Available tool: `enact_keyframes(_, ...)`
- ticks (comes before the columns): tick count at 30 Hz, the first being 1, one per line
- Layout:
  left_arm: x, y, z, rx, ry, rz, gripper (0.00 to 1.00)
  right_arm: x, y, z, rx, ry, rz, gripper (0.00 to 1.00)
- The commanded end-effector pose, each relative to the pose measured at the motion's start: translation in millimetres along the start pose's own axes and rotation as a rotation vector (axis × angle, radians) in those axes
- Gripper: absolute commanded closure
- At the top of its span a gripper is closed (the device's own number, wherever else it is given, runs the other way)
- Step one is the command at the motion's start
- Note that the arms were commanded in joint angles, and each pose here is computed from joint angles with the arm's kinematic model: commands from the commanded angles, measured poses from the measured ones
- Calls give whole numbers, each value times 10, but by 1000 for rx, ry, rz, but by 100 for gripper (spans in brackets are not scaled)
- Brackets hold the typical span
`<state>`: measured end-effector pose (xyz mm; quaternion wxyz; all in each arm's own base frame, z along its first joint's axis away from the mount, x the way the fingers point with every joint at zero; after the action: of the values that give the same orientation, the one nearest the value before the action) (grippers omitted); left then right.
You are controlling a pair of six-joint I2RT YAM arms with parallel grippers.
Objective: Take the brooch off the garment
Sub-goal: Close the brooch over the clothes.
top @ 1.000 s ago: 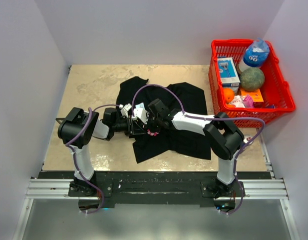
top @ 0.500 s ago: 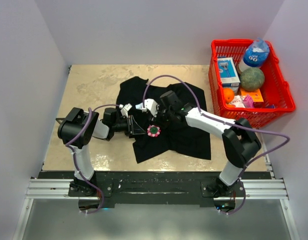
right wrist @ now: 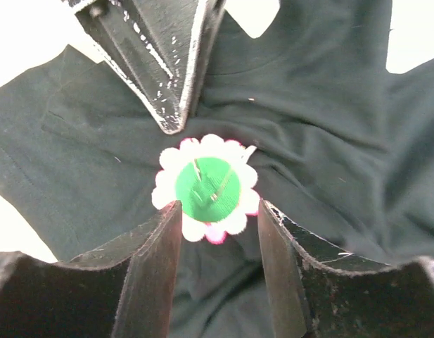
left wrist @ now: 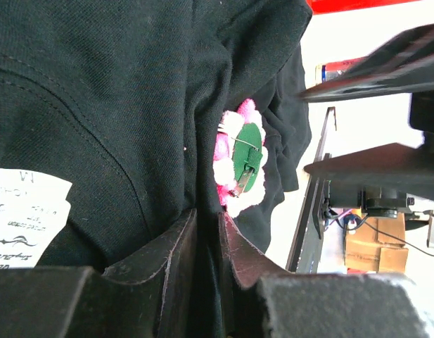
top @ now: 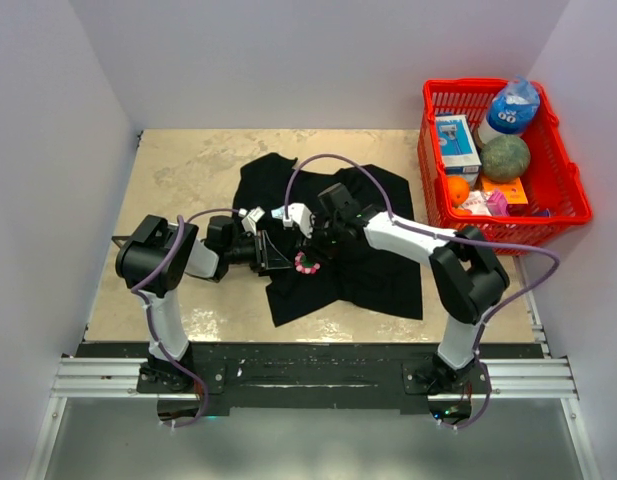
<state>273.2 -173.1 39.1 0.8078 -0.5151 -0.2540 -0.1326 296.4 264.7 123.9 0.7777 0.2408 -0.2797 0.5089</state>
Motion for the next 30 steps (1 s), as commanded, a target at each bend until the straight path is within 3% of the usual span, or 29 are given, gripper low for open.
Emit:
enact_keyframes(1,-359,187,19,132,89,66,74,149,40,-132,103,-53,46,48)
enact_keyframes(19,-353,204,28,124,92,79,74,133,-19,-368,166,-12,138,55)
enact_keyframes(30,-363,219,30,129,93,81,73,26,-33,-266,70,10,208,60)
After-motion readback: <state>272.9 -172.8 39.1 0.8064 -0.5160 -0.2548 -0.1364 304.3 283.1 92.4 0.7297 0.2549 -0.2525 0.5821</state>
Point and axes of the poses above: each gripper's point midway between its finger pads, its own z axis back along the fingers, its own y axis along the line the jaws close on, x = y × z, the point moved 7 cm from there along z, back along the fingers, and after that the axes turned 12 degrees about -z, right-handed, at the moved point
